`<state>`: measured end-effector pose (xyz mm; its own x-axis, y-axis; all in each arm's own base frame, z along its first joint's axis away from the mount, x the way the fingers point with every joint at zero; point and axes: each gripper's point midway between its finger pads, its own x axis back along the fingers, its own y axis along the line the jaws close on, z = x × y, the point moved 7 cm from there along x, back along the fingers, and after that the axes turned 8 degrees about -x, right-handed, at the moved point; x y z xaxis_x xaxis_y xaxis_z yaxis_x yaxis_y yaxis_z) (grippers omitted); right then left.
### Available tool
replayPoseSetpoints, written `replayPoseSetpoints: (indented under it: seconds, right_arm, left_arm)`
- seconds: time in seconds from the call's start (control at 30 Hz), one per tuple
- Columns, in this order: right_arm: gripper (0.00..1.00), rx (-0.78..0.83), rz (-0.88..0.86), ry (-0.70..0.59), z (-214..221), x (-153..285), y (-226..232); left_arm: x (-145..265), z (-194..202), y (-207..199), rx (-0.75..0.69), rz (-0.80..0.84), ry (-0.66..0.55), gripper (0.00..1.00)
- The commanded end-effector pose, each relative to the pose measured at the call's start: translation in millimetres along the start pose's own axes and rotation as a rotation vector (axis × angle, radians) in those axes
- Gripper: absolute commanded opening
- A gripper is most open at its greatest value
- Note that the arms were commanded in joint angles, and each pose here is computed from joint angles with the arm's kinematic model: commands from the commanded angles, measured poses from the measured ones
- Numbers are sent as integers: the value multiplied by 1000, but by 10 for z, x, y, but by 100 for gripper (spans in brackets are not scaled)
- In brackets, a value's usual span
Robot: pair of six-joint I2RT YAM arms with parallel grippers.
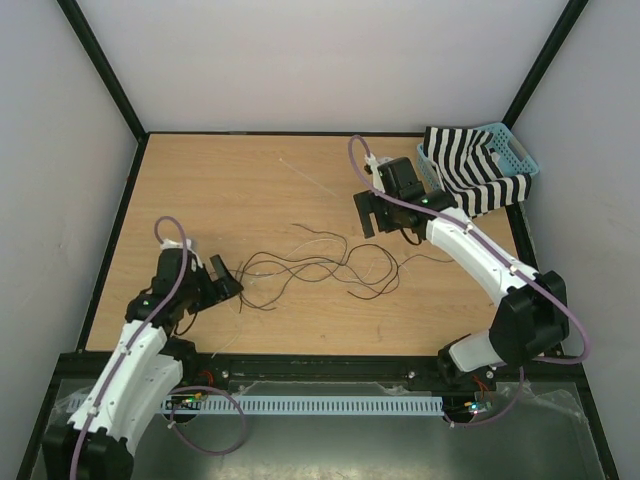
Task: Zip-tie the wires
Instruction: Straighten the cable at the center of the board.
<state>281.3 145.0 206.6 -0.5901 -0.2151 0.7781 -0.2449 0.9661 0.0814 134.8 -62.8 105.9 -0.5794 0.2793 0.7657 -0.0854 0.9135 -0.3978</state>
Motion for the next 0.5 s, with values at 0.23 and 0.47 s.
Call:
replayPoseSetpoints:
  seconds: [0.23, 0.47]
  right_arm:
    - [91, -7, -134, -140, -674, -531, 339]
    - [89, 24, -212, -191, -1263, -1221, 654]
  left_arm:
    - [953, -1097, -316, -99, -90, -556, 99]
    - [1169, -1173, -553, -163, 49, -573, 99]
